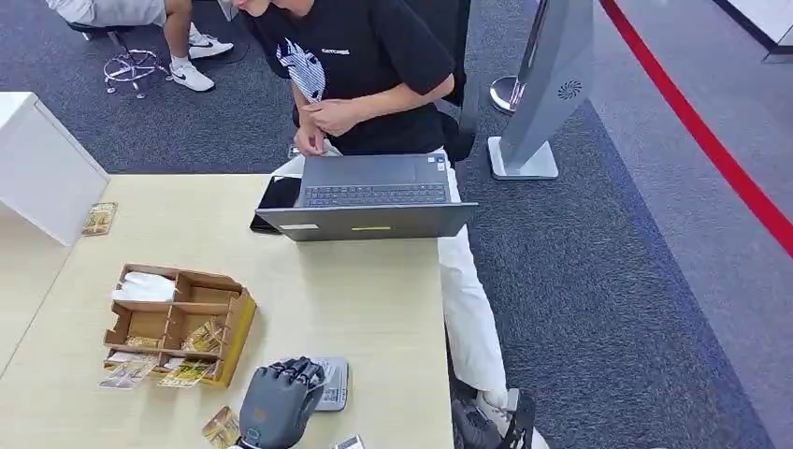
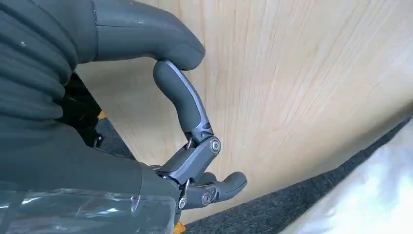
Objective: Pass the card to the sensor for recognition and then transmit it.
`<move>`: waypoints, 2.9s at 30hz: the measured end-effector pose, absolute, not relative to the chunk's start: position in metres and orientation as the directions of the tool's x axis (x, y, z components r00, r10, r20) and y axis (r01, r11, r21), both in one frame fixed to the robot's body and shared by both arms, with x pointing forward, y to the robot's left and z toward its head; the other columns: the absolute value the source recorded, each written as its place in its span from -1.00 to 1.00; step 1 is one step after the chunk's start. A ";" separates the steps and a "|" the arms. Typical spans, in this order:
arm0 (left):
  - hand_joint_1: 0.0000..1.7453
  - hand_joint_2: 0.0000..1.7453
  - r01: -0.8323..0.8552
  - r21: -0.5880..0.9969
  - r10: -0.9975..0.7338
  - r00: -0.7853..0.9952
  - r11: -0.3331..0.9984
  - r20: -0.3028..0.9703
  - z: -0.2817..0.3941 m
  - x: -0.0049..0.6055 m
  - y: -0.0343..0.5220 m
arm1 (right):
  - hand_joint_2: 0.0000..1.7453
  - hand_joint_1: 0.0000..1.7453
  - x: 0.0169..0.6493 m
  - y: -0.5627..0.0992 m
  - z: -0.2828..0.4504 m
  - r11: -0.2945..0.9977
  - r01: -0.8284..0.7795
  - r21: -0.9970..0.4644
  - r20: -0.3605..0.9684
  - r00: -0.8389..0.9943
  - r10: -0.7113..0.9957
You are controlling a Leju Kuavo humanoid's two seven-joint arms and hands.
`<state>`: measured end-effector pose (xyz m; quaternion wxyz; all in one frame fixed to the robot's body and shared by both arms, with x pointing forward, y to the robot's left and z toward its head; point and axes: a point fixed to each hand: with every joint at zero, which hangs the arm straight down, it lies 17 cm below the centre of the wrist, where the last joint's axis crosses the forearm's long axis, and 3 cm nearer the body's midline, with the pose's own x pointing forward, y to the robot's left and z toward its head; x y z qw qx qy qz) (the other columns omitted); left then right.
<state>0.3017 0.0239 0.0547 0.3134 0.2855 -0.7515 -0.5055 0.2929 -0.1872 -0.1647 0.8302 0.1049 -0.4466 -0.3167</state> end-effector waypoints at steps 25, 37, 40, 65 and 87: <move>1.00 1.00 -0.494 0.845 -0.916 -0.400 0.204 -0.013 0.166 0.405 0.176 | 1.00 -1.00 0.296 -0.174 -0.162 0.805 0.379 0.456 0.680 0.436 -0.590; 1.00 1.00 -0.495 0.865 -0.966 -0.254 0.084 -0.051 0.166 0.448 0.270 | 1.00 -1.00 0.296 -0.170 -0.162 0.809 0.369 0.457 0.677 0.446 -0.586; 1.00 1.00 -0.496 0.865 -0.969 -0.242 0.073 -0.058 0.166 0.451 0.277 | 1.00 -1.00 0.296 -0.170 -0.162 0.809 0.368 0.457 0.677 0.446 -0.586; -1.00 1.00 -0.464 0.880 -0.925 -0.370 0.099 -0.091 0.145 0.400 0.222 | 1.00 -1.00 0.297 -0.176 -0.161 0.791 0.403 0.461 0.678 0.415 -0.607; -1.00 1.00 -0.186 0.982 -0.744 -0.663 0.046 -0.090 0.065 0.303 0.096 | 1.00 -1.00 0.295 -0.185 -0.161 0.776 0.432 0.459 0.689 0.378 -0.618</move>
